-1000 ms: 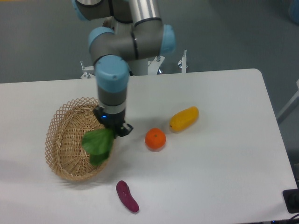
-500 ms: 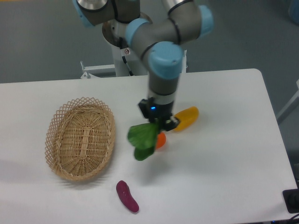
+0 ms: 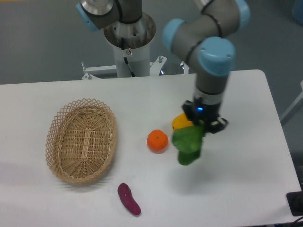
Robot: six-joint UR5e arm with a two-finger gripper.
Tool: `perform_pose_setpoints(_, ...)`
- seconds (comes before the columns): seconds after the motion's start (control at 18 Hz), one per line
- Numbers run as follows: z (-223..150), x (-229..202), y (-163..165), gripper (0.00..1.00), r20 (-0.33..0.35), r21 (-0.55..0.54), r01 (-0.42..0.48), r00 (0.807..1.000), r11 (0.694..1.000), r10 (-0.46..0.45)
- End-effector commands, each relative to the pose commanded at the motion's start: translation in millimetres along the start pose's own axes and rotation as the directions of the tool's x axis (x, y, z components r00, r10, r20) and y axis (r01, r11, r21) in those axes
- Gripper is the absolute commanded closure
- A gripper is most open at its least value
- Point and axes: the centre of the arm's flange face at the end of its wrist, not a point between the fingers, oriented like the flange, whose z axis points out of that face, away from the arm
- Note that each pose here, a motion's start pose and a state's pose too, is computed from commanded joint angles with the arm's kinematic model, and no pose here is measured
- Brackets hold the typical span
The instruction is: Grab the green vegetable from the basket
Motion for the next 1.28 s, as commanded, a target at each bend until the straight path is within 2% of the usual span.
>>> perform_pose_setpoints(0.11,2.1,-16.1,5.5,0.89,0.005,0.0,-0.04,0.999,0.999,0.04)
perform_pose_setpoints(0.39,10.4,-43.7,26.1,0.89,-0.014,-0.028,-0.046,0.999,0.999,0.045)
perform_pose_setpoints(0.5,9.6,-58.6,35.6,0.89,-0.019,-0.025,-0.085,0.996,0.996,0.085)
perform_pose_setpoints(1.28,10.9,-58.2,32.4,0.87,-0.032,-0.034,-0.101,0.995,0.994,0.099)
